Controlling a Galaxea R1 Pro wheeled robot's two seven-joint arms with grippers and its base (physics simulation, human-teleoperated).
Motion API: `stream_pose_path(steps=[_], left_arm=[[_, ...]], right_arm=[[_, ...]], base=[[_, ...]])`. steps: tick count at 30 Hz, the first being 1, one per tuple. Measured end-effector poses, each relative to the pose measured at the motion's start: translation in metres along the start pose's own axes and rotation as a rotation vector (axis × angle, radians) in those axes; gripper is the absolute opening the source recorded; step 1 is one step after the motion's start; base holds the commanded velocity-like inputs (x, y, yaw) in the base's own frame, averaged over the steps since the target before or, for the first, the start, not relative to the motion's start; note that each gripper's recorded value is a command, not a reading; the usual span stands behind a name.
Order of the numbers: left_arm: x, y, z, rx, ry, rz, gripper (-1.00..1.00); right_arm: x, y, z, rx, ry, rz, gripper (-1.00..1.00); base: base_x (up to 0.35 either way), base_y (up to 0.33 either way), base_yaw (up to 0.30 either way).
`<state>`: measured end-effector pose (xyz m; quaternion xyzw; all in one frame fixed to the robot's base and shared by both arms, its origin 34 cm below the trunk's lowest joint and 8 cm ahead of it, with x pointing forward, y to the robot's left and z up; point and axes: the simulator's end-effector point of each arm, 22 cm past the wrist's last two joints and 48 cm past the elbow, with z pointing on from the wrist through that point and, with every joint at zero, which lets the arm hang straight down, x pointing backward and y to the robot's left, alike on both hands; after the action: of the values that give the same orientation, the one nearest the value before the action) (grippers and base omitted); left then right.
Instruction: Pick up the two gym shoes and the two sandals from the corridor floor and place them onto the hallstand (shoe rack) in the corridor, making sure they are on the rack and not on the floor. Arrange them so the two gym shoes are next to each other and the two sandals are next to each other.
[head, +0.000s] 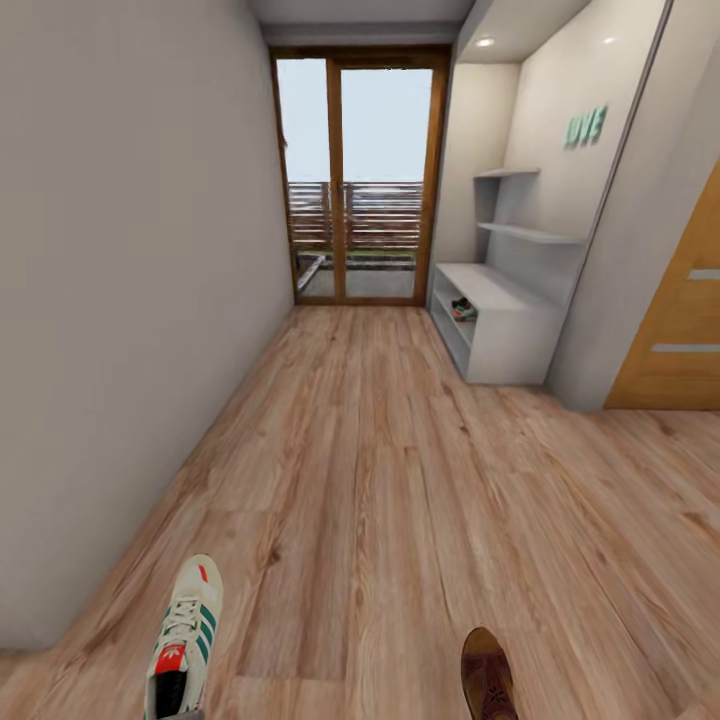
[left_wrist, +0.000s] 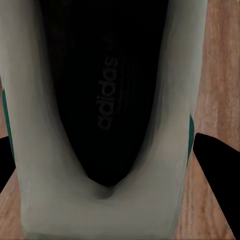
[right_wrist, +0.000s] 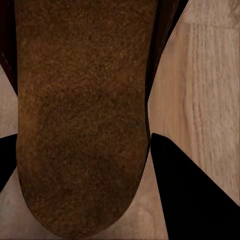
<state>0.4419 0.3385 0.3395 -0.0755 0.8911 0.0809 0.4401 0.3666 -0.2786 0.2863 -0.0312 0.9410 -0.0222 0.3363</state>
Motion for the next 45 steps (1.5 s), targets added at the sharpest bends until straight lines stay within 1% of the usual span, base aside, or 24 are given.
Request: stream_pose_path(steps=[10, 45], left_arm=[[0.0007, -0.0030, -0.0006, -0.002, 0.001, -0.006, -1.00], [0.0020, -0.0060, -0.0013, 0.005, 0.003, -0.001, -1.00]], right_arm=[[0.0000, 0.0000, 0.0000, 0.000, 0.000, 0.000, -1.00], [0.0000, 0.0000, 0.0000, 0.000, 0.000, 0.000, -1.00]], base=[[0.339, 0.000, 0.000], [0.339, 0.000, 0.000]])
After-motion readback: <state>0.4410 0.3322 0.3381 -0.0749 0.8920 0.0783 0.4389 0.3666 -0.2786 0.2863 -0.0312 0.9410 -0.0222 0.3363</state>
